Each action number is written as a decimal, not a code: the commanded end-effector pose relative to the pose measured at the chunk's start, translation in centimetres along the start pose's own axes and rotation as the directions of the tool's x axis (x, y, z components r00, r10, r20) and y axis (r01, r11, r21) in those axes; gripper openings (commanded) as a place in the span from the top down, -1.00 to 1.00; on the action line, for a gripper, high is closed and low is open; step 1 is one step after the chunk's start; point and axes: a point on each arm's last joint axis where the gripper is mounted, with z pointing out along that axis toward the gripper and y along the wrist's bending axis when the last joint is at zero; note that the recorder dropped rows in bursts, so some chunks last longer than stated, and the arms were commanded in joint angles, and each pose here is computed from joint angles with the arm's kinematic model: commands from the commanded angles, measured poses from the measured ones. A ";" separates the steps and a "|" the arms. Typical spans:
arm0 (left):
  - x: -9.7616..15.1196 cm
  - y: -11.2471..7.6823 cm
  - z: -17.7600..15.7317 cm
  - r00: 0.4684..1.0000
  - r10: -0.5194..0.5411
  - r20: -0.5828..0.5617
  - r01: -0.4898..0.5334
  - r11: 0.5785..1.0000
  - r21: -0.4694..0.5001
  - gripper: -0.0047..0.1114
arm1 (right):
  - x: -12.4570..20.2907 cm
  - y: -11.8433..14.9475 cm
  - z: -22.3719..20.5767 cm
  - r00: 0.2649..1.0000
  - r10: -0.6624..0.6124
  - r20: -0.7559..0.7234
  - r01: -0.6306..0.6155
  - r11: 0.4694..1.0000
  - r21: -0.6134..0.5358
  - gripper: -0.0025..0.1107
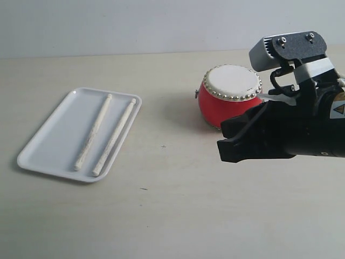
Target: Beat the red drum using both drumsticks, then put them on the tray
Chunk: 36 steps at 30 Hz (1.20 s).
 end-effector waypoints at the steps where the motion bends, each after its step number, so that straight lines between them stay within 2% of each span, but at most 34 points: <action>1: 2.1 1.5 -0.5 0.986 -0.145 -0.080 0.127 0.972 -0.199 0.92 | 0.0 -0.1 -0.1 1.000 -0.004 0.006 0.004 1.000 0.003 0.96; 5: 3.6 3.2 -1.0 0.971 -0.232 -0.058 0.192 0.900 -0.392 0.92 | 0.0 -0.1 -0.1 1.000 -0.004 0.006 0.004 1.000 0.003 0.96; 8: 4.8 3.7 -1.3 0.970 -0.242 -0.015 0.209 0.865 -0.455 0.92 | 0.0 -0.1 -0.1 1.000 -0.004 0.006 0.004 1.000 0.003 0.96; 15: 8.1 3.6 -1.3 0.975 -0.218 -0.044 0.175 0.874 -0.453 0.92 | 0.0 -0.1 -0.1 1.000 -0.004 0.006 0.004 1.000 0.003 0.96; 19: 8.5 3.5 -0.7 0.993 -0.112 -0.026 0.091 0.906 -0.414 0.92 | 0.0 -0.1 -0.1 1.000 -0.004 0.006 0.004 1.000 0.003 0.96; 22: 9.0 3.6 -0.4 0.996 -0.089 0.007 0.084 0.910 -0.406 0.92 | 0.0 -0.1 -0.1 1.000 -0.004 0.006 0.004 1.000 0.003 0.96; 25: 9.8 3.6 -0.2 0.993 -0.117 -0.004 0.105 0.910 -0.402 0.92 | 0.0 -0.1 -0.1 1.000 -0.004 0.006 0.004 1.000 0.003 0.96; 30: 12.9 3.5 0.4 0.971 -0.230 -0.056 0.190 0.899 -0.395 0.92 | 0.0 -0.1 -0.1 1.000 -0.004 0.006 0.004 1.000 0.003 0.96; 32: 13.1 3.4 0.4 0.964 -0.263 -0.049 0.224 0.893 -0.390 0.92 | 0.0 -0.1 -0.1 1.000 -0.004 0.006 0.004 1.000 0.003 0.96; 34: 13.7 3.3 0.3 0.950 -0.288 -0.120 0.219 0.890 -0.399 0.92 | 0.0 -0.1 -0.1 1.000 -0.004 0.006 0.004 1.000 0.003 0.96; 36: 14.0 3.3 0.3 0.944 -0.297 -0.144 0.218 0.889 -0.403 0.92 | 0.0 -0.1 -0.1 1.000 -0.004 0.006 0.004 1.000 0.003 0.96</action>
